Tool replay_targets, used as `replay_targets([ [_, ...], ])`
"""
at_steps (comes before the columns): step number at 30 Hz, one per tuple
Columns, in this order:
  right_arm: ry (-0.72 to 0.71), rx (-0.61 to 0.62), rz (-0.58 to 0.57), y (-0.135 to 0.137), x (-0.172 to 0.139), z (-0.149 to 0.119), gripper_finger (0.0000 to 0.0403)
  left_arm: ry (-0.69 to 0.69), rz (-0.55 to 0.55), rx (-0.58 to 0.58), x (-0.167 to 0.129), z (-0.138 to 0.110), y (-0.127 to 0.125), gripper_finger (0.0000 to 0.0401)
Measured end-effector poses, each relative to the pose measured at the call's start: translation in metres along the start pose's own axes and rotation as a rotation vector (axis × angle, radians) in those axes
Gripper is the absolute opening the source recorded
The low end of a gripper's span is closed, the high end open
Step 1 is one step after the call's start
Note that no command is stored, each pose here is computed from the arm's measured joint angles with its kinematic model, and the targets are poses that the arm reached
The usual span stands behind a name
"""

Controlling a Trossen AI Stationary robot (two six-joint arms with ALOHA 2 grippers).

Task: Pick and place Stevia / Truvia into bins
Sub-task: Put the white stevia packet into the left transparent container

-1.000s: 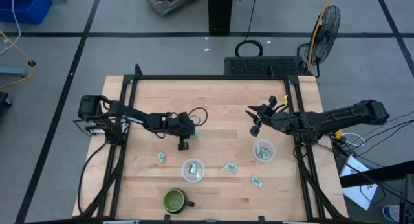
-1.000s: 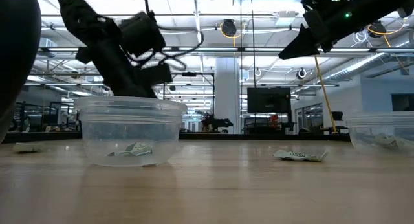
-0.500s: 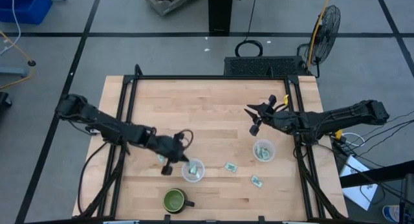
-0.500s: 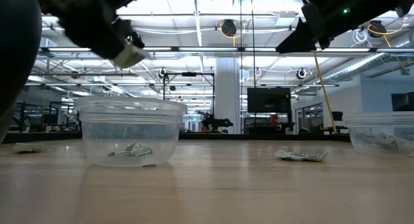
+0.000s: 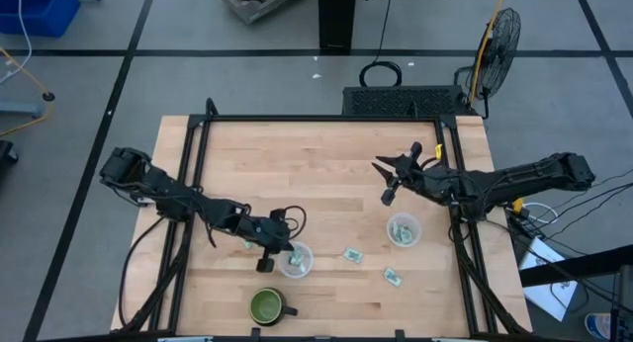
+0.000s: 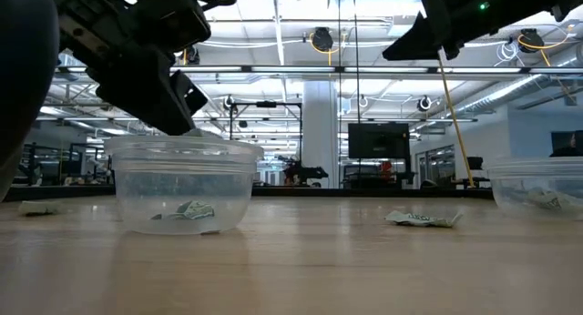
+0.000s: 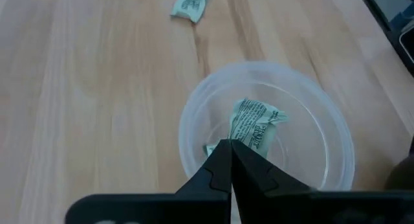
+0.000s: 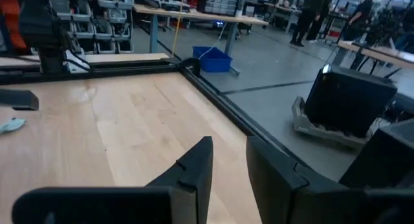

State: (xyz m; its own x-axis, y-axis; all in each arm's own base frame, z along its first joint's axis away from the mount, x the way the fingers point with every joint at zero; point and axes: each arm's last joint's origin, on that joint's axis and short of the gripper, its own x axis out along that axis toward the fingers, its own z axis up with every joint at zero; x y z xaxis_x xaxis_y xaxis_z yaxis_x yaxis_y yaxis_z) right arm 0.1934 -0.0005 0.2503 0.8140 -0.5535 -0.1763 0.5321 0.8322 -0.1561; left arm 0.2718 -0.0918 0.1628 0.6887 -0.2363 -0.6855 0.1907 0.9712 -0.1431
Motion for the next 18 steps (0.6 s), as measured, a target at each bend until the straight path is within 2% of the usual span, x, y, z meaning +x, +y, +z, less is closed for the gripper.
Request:
replay_targets([
  [11, -0.14, 0.005, -0.01, -0.001, -0.001, 0.016, 0.0086, 0.001, 0.007, -0.021, -0.003, 0.0, 0.001, 0.0096],
  [14, -0.157, -0.026, -0.015, -0.001, -0.001, 0.018, 0.0086, -0.045, -0.002, -0.021, -0.015, 0.008, 0.0, 0.0105],
  [18, -0.163, -0.053, -0.018, -0.002, -0.001, 0.019, 0.0086, -0.113, -0.01, -0.017, -0.048, 0.018, -0.002, 0.0102],
])
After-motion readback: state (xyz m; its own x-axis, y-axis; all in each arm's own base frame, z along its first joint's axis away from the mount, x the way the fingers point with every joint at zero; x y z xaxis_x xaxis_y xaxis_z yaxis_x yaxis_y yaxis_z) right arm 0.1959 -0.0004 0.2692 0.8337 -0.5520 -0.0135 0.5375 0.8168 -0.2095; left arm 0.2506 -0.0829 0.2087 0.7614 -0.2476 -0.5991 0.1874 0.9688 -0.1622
